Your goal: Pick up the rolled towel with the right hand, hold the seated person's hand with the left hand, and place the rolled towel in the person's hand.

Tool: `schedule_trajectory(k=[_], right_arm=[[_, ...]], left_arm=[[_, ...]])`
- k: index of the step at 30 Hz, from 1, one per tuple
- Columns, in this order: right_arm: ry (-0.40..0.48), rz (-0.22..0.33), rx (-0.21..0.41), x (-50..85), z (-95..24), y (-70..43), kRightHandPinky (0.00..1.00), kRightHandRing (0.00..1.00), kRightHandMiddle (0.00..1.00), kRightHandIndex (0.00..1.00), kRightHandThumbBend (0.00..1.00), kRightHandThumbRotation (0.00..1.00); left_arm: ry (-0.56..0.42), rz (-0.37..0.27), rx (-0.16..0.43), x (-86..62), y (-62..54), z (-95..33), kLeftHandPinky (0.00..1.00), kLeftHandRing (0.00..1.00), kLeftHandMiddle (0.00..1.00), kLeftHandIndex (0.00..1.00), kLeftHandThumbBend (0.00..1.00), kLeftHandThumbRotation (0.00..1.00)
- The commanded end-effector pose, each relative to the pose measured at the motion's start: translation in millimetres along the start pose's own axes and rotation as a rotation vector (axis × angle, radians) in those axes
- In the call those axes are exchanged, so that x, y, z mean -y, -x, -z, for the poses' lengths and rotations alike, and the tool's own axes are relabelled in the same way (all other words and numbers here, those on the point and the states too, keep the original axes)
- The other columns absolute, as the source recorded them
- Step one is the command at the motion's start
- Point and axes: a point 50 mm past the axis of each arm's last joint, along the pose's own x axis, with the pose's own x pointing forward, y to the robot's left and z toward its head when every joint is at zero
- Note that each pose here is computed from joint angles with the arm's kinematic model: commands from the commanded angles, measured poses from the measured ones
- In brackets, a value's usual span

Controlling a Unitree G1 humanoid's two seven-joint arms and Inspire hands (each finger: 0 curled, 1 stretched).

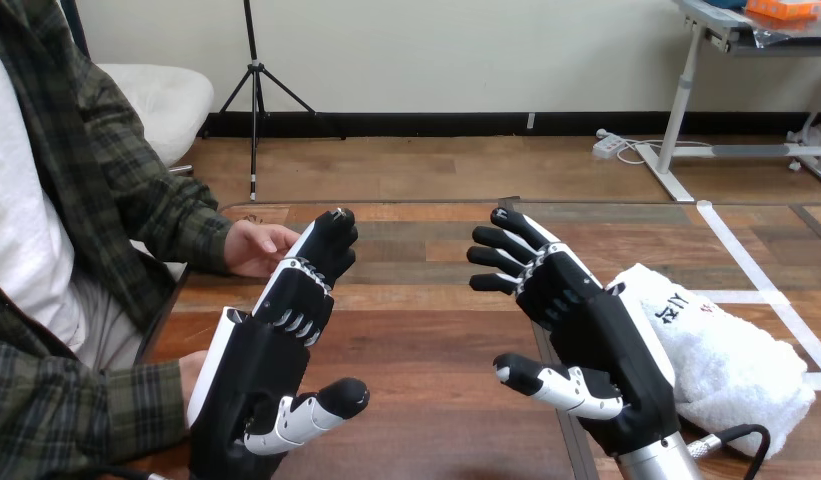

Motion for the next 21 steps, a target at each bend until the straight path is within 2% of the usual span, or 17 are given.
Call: schedule_trajectory(k=[1, 21], right_arm=[[0.065, -0.010, 0.122, 10.0, -18.3, -26.7, 0.76, 0.83, 0.85, 0.87, 1.00, 0.42], [0.076, -0.018, 0.135, 15.6, -21.2, -29.8, 0.77, 0.83, 0.84, 0.87, 1.00, 0.38]], left_arm=[[-0.009, 0.020, 0.087, -1.0, -18.7, -8.8, 0.96, 0.96, 0.95, 0.92, 1.00, 0.54], [-0.029, 0.019, 0.088, -0.1, -20.0, -9.1, 0.96, 0.96, 0.96, 0.92, 1.00, 0.55]])
